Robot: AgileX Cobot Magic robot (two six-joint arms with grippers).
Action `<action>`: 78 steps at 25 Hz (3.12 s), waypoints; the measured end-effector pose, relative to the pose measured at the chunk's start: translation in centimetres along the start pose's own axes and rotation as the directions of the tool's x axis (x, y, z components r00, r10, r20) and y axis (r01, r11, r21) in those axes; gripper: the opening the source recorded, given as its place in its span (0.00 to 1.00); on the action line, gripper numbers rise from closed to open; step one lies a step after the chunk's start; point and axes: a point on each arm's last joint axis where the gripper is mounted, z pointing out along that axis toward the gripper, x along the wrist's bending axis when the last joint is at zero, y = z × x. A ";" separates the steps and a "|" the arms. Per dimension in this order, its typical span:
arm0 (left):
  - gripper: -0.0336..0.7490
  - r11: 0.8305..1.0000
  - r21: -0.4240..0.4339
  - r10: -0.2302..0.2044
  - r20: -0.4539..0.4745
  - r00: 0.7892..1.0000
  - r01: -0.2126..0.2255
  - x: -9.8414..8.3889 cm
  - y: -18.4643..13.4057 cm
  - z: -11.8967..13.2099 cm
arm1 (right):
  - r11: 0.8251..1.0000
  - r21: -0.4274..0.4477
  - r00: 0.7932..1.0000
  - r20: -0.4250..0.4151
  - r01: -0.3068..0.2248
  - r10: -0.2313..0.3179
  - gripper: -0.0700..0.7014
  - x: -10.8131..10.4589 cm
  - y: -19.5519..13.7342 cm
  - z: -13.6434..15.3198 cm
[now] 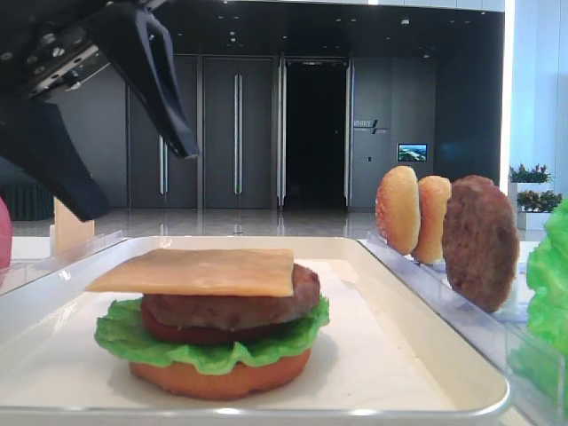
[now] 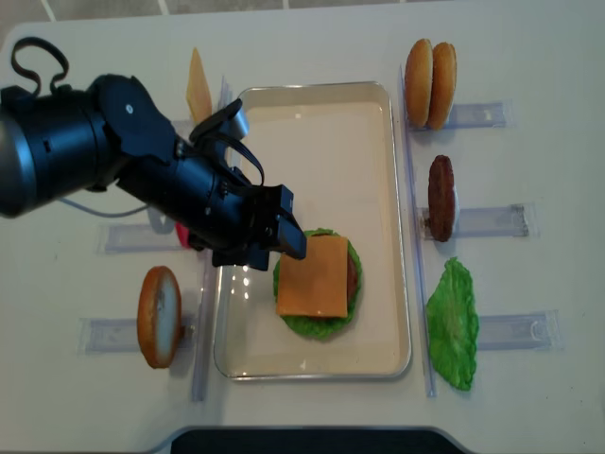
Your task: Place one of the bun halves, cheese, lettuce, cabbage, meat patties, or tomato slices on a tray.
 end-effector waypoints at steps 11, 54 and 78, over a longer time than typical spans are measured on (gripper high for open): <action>0.70 0.984 0.128 0.150 -0.248 0.957 -0.122 -1.1 2.0 -4.2 | 1.000 0.000 1.000 0.000 0.000 0.000 0.70 0.0 0.0 0.0; 0.70 0.991 -0.115 -0.116 -0.532 0.839 0.064 10.3 7.5 -16.7 | 1.000 0.000 1.000 0.000 0.000 0.000 0.70 0.0 0.0 0.0; 0.70 0.945 -0.310 -0.093 -0.552 0.829 -0.101 6.6 -6.6 -22.8 | 1.000 0.000 1.000 0.000 0.000 0.000 0.70 0.0 0.0 0.0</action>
